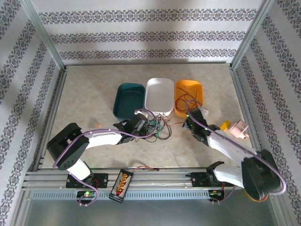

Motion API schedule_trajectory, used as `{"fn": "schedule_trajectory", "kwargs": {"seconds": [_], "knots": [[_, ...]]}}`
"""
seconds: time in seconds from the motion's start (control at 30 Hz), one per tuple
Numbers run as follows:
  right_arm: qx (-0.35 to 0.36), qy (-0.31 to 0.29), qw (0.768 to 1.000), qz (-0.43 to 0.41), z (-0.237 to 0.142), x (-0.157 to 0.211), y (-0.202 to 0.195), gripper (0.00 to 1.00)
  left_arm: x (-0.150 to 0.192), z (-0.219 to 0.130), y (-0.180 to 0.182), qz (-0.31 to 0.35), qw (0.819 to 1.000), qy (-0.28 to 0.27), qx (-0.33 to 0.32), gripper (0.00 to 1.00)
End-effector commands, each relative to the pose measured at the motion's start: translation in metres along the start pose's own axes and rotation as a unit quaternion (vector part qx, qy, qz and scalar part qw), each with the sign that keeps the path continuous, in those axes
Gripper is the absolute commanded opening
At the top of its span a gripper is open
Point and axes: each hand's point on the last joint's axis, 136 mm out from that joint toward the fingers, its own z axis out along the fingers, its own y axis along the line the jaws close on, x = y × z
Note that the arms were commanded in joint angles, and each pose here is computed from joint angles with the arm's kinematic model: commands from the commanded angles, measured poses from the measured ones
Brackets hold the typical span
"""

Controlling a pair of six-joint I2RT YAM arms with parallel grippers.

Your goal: Untangle the cables

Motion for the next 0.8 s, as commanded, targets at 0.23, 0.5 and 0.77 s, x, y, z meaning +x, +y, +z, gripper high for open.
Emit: {"fn": "schedule_trajectory", "kwargs": {"seconds": [0.23,0.5,0.77], "knots": [[0.096,-0.140,0.946,0.277,-0.057,-0.029,-0.121,0.00,0.008,-0.004,0.028,-0.032,0.998,-0.002,-0.061,0.00],[0.114,-0.184,0.927,0.308,-0.088,-0.060,-0.138,0.00,0.015,-0.006,0.039,-0.033,0.996,0.001,-0.083,0.00],[0.141,-0.275,0.930,0.199,-0.142,-0.121,-0.131,0.00,0.022,-0.006,0.040,-0.025,0.996,0.011,-0.081,0.00]]}}
